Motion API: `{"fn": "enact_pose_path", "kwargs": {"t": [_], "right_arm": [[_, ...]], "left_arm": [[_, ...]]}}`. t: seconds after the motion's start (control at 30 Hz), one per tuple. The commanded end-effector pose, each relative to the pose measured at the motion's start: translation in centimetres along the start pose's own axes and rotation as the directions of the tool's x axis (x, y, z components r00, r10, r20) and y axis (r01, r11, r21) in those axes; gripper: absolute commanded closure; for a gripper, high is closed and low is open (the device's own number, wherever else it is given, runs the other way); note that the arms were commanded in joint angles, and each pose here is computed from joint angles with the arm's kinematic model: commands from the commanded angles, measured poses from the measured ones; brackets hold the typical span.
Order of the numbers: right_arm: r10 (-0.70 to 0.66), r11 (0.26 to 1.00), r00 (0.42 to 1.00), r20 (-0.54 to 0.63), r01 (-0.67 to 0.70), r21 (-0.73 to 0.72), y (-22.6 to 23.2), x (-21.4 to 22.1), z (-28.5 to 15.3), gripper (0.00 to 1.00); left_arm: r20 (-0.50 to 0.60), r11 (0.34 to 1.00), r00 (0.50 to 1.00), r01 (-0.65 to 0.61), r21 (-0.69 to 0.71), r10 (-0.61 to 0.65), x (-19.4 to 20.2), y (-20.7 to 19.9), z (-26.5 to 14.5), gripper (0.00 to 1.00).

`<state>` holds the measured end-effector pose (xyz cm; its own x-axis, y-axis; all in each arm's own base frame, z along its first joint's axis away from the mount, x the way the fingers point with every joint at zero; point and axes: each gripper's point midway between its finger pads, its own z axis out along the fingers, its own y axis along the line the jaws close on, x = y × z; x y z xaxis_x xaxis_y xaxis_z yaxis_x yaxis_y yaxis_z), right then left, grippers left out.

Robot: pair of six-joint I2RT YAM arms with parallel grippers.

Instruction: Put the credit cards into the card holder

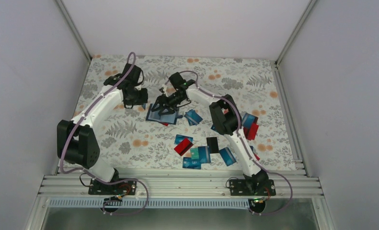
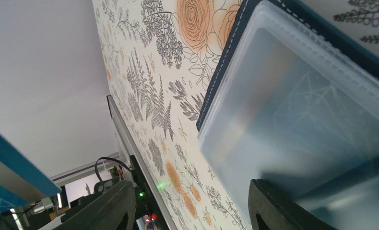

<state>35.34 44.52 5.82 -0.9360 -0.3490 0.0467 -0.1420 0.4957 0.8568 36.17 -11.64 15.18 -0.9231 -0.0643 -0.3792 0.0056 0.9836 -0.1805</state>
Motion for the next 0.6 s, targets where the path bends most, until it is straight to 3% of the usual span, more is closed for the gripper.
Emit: {"fn": "enact_pose_path", "kwargs": {"t": [0.0, 0.27, 0.4, 0.57], "right_arm": [[0.008, 0.999, 1.000, -0.008, -0.008, -0.047, 1.2, -0.6, 0.6, 0.40], [-0.046, 0.999, 0.996, 0.077, 0.047, -0.012, 2.9, -1.0, -3.6, 0.38], [-0.057, 0.998, 0.990, 0.131, 0.058, 0.000, 3.1, 0.0, -7.2, 0.37], [-0.040, 0.998, 0.991, 0.129, 0.033, 0.052, 1.4, 2.5, -8.1, 0.38]], "left_arm": [[-0.012, 1.000, 1.000, 0.005, 0.022, -0.005, 1.2, 0.3, -0.6, 0.98], [-0.008, 0.956, 1.000, -0.017, 0.293, 0.020, 1.9, -3.3, 1.4, 0.98], [-0.019, 0.924, 1.000, -0.007, 0.381, 0.016, 2.3, -4.4, 3.0, 0.98], [-0.026, 0.898, 1.000, -0.002, 0.440, 0.016, 2.3, -4.9, 4.8, 0.98]]}}
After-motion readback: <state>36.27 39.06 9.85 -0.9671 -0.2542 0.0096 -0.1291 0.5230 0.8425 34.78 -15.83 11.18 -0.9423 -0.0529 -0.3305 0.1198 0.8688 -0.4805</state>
